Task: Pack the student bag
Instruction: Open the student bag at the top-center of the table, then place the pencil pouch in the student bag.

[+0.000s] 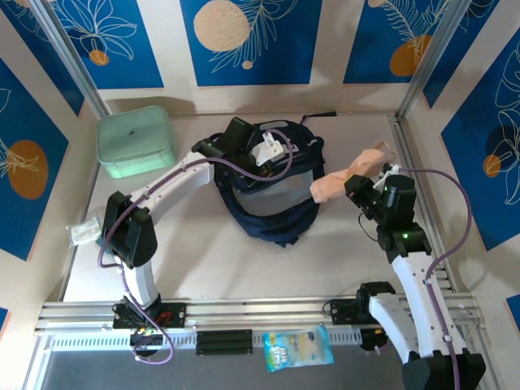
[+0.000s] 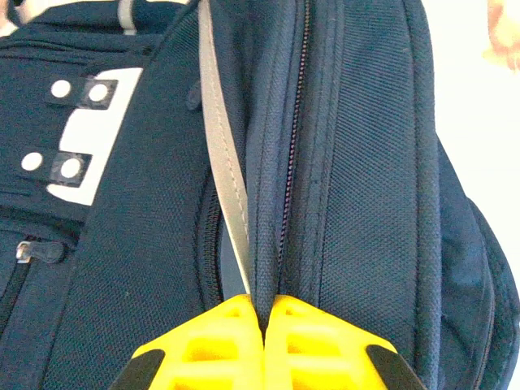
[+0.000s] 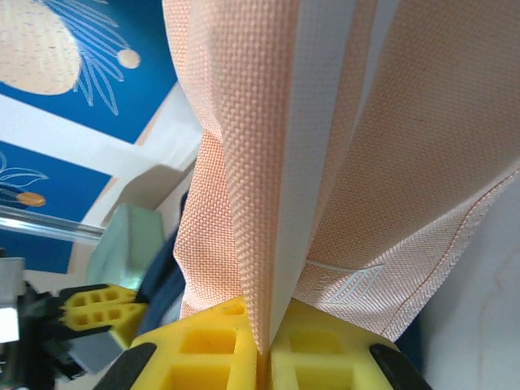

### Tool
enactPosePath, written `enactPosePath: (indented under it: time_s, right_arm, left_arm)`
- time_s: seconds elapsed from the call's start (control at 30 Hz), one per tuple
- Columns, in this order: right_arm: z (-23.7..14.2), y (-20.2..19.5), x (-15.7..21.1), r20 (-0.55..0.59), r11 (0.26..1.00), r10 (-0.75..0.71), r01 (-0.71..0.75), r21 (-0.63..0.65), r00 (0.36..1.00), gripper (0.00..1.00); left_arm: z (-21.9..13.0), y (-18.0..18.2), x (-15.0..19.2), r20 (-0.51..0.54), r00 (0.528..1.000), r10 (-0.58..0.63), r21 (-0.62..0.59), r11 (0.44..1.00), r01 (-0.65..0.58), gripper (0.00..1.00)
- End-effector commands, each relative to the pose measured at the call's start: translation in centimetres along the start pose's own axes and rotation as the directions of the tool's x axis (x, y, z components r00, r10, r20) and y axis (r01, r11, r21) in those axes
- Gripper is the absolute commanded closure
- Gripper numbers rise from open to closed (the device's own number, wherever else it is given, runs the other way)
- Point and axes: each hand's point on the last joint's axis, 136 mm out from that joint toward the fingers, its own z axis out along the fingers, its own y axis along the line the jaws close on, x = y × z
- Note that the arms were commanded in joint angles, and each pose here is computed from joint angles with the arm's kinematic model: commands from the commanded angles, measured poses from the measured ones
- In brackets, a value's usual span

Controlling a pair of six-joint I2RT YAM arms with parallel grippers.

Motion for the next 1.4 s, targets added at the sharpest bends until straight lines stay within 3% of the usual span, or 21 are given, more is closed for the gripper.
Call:
enactPosePath:
  time_s: [0.0,0.2,0.4,0.63,0.8,1.07,1.37]
  right_arm:
    - [-0.1,-1.0,0.3,0.031,0.999,-0.003,0.002,0.034,1.000,0.90]
    - [2.6,0.6,2.8,-0.090,0.999,0.032,-0.034,-0.028,0.995,0.90]
    - [5.6,5.1,5.4,-0.209,0.979,0.067,-0.104,-0.173,0.976,0.90]
    - [9.3,8.9,6.7,-0.260,0.946,0.131,-0.200,-0.256,0.957,0.91]
    - [12.8,9.4,8.3,-0.285,0.946,0.173,-0.240,-0.219,0.943,0.92]
    - [17.7,7.4,10.8,-0.253,0.953,0.229,-0.270,-0.140,0.940,0.92]
    - [23.2,7.4,12.8,-0.281,0.919,0.247,-0.316,-0.237,0.928,0.92]
  left_arm:
    - [-2.0,1.6,-3.6,0.127,0.991,-0.031,-0.086,0.995,0.043,1.00]
    - [-3.2,1.8,-5.7,0.201,0.976,-0.089,-0.075,0.992,0.106,1.00]
    - [-5.8,1.4,-8.6,0.328,0.940,-0.093,-0.055,0.992,0.118,1.00]
    - [-9.4,1.4,-12.1,0.421,0.905,-0.059,-0.067,0.993,0.096,1.00]
    - [-11.0,1.3,-13.5,0.486,0.871,-0.074,-0.057,0.992,0.116,1.00]
    - [-11.4,0.9,-13.7,0.504,0.860,-0.085,-0.037,0.992,0.120,1.00]
    - [-10.8,0.4,-13.1,0.489,0.864,-0.122,0.003,0.990,0.138,1.00]
